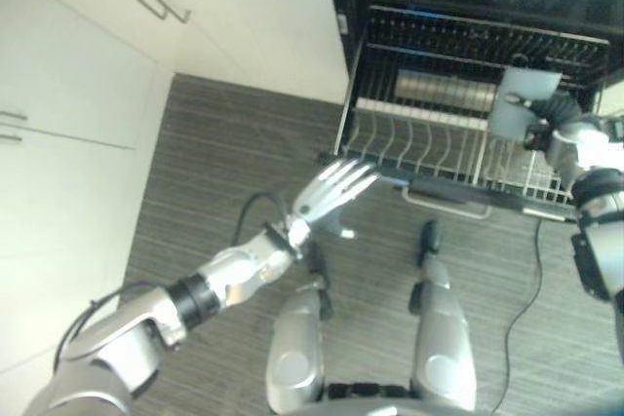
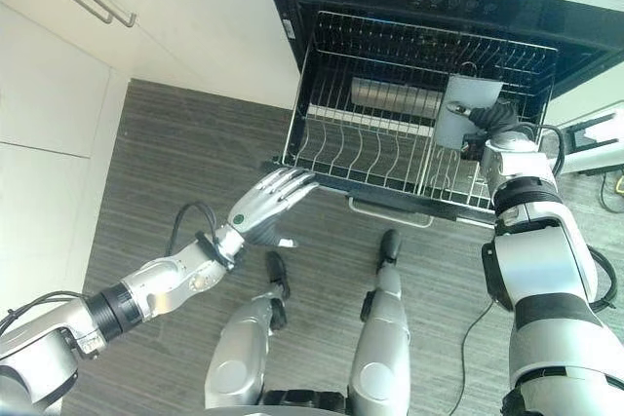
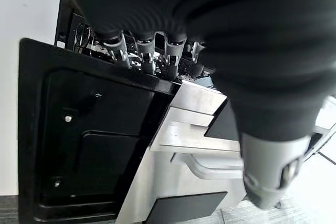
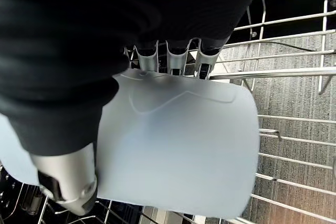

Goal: Place the dishes in the dishwasher.

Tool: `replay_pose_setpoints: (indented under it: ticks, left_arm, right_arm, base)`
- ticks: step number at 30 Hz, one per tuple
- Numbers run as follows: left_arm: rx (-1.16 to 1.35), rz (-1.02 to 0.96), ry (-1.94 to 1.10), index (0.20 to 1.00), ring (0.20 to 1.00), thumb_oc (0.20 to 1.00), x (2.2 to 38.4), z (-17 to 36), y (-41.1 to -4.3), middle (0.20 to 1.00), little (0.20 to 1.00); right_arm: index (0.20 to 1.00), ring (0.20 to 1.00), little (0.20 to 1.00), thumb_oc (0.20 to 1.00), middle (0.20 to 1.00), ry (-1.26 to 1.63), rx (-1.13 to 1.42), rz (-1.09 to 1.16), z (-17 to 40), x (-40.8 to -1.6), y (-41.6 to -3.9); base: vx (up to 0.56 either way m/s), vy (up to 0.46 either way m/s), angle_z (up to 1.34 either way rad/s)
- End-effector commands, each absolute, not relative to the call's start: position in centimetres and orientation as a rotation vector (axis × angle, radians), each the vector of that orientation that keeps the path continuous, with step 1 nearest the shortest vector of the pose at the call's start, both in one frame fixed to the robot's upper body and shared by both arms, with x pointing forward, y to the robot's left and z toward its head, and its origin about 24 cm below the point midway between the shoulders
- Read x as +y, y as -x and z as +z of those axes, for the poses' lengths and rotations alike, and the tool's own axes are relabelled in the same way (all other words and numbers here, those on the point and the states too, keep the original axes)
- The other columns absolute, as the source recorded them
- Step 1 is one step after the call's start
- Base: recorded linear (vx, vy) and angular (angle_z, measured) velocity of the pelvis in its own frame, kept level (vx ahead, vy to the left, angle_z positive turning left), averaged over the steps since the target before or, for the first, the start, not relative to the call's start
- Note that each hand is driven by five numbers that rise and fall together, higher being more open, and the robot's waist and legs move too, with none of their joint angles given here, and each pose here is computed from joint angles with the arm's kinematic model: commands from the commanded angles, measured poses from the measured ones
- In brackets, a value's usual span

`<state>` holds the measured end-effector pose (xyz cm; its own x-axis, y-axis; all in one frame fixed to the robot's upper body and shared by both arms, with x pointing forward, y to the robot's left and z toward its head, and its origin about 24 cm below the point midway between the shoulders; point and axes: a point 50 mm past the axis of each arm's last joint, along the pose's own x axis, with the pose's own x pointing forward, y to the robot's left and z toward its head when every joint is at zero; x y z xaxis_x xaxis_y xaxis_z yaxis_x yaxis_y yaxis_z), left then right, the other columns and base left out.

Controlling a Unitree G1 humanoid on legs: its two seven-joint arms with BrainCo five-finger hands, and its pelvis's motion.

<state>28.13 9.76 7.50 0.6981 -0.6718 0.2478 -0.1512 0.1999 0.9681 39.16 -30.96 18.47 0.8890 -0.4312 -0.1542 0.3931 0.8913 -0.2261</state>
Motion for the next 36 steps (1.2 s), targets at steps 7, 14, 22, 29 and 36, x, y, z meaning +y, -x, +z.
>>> replay_pose_setpoints:
  ticks: [7,14,22,29,36]
  left_arm:
    - [-0.644,-0.570,-1.349,1.000,1.000,1.000,10.4,3.1,-24.6,1.000,1.000]
    - [-0.644,-0.567,-1.333,1.000,1.000,1.000,10.0,2.8,-24.1,1.000,1.000]
    - [-0.658,-0.586,-1.323,1.000,1.000,1.000,10.1,1.7,-23.1,1.000,1.000]
    - [-0.639,-0.570,-1.318,1.000,1.000,1.000,10.4,1.1,-22.7,1.000,1.000]
    - [-0.594,-0.549,-1.329,1.000,1.000,1.000,11.7,-0.2,-21.9,1.000,1.000]
  right_arm:
    - [0.523,0.523,0.523,0.523,0.523,0.194,-0.067,-0.637,24.1,-31.5,-39.2]
    - [1.000,1.000,1.000,1.000,1.000,0.206,-0.276,-0.913,26.5,-32.8,-37.7]
    - [1.000,1.000,1.000,1.000,1.000,0.102,-0.456,-0.894,28.0,-31.5,-37.4]
    - [1.000,1.000,1.000,1.000,1.000,-0.370,-0.513,-0.667,26.5,-29.1,-38.1]
    - [1.000,1.000,1.000,1.000,1.000,-0.679,-0.469,-0.387,21.4,-25.8,-37.2]
  base:
    - [-0.01,0.027,0.01]
    - [-0.01,0.028,-0.02]
    - [0.00,0.000,0.00]
    - [0.00,0.022,-0.02]
    - [0.01,-0.016,-0.06]
